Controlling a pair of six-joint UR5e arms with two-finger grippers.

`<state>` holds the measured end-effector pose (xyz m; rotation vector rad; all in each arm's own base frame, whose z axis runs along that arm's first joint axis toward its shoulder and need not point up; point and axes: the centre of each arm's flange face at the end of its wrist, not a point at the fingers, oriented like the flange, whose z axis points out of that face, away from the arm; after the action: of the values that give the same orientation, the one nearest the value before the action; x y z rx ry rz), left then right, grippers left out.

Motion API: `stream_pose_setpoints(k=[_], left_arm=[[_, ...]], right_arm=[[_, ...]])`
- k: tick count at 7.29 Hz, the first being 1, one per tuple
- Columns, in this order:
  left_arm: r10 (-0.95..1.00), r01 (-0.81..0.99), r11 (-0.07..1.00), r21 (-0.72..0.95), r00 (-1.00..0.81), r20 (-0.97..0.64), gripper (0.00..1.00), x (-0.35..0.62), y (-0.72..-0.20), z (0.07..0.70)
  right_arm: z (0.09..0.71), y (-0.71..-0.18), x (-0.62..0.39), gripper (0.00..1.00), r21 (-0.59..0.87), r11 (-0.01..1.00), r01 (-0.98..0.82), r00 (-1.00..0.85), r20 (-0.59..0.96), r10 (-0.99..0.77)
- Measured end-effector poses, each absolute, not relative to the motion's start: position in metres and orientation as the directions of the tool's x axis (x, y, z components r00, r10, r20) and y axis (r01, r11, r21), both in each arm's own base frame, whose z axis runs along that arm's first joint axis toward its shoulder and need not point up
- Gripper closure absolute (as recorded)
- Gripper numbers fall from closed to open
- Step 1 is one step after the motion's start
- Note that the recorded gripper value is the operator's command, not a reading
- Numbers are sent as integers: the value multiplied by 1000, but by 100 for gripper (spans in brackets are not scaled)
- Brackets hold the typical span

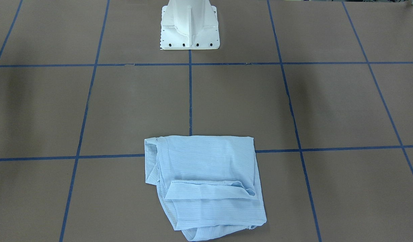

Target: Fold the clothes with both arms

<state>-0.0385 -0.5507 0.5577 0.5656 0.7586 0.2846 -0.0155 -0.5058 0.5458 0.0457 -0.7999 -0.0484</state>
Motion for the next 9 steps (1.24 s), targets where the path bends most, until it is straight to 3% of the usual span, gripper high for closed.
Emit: stream_pose_setpoints(k=[9], left_arm=[[427,-41,826,562,697,-577,1,-38,-548,565]], right_arm=[[572,-504,-15,0,13,1000,21,699,715,-24]])
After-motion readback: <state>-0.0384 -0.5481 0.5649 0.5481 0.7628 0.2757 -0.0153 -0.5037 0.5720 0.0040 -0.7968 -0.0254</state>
